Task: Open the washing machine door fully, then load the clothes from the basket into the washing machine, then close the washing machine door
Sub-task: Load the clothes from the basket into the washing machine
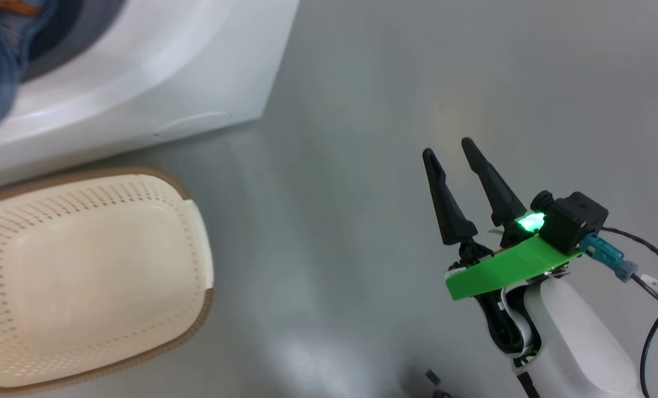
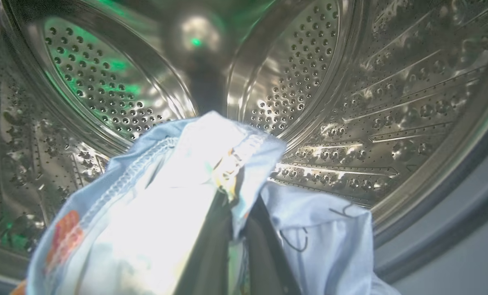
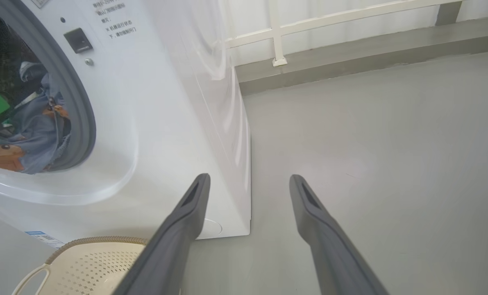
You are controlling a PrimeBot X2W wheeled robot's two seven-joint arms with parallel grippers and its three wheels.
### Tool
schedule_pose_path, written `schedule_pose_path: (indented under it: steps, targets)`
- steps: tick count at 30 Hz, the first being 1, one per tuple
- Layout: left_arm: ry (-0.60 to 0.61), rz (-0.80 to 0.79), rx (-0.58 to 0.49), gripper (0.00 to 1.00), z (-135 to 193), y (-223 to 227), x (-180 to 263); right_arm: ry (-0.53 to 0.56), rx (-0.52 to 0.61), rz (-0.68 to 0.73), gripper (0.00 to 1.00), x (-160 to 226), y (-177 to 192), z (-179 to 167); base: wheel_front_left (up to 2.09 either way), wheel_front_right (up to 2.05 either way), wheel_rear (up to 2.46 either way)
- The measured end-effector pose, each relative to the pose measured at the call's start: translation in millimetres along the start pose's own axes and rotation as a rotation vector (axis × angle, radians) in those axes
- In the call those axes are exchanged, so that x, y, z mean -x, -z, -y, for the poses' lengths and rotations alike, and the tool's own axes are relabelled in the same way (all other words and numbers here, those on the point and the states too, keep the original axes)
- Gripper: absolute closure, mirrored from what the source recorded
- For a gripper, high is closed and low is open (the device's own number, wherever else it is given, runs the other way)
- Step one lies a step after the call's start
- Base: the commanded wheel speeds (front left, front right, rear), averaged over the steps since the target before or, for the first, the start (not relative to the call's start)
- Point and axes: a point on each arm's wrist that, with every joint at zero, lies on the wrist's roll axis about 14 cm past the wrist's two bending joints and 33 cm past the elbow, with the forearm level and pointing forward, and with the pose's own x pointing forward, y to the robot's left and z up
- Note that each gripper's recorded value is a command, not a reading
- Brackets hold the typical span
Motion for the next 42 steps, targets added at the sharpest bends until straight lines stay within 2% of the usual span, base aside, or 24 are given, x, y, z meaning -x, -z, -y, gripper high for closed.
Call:
schedule_pose_path:
  steps: [4,8,10,12,14,15,16,17,22,26,36,42]
  targets:
    - [0.002,0.054,-0.009,1.0,1,-10,-25,0.028,0.008,-0.036,0.0,1,13,10,0.0,0.0,0.0]
    - [0.014,0.255,0.027,1.0,12,-62,-42,0.047,0.015,-0.055,0.0,2,20,16,0.0,0.0,0.0]
    - [0.012,0.317,0.028,1.0,11,-75,-44,0.058,0.019,-0.063,0.0,2,22,20,0.0,0.0,0.0]
    - [0.0,0.328,0.041,1.0,8,-70,-43,0.066,0.021,-0.067,0.0,2,24,22,0.0,0.0,0.0]
    - [-0.013,0.274,0.056,1.0,5,-46,-43,0.064,0.023,-0.068,0.0,0,24,22,0.0,0.0,0.0]
    - [-0.014,0.247,0.057,0.91,6,-35,-42,0.061,0.021,-0.069,0.0,-1,25,21,0.0,0.0,0.0]
    - [-0.019,0.213,0.06,0.56,6,-22,-41,0.058,0.017,-0.07,0.0,-1,26,20,0.0,0.0,0.0]
    - [-0.027,0.168,0.065,0.0,5,-8,-40,0.056,0.013,-0.069,0.0,-1,25,18,0.0,0.0,0.0]
    - [-0.052,-0.025,0.056,0.0,1,40,-32,0.047,0.007,-0.065,0.0,-2,24,15,0.0,0.0,0.0]
    - [-0.065,-0.12,0.038,0.0,-2,55,-26,0.038,0.002,-0.059,0.0,-3,23,12,0.0,0.0,0.0]
    - [-0.023,-0.083,0.024,0.0,10,30,-11,-0.003,-0.005,-0.027,0.0,-4,11,-3,0.0,0.0,0.0]
    - [0.002,-0.092,0.009,0.0,17,30,15,-0.034,-0.006,-0.001,0.0,-4,0,-14,0.0,0.0,0.0]
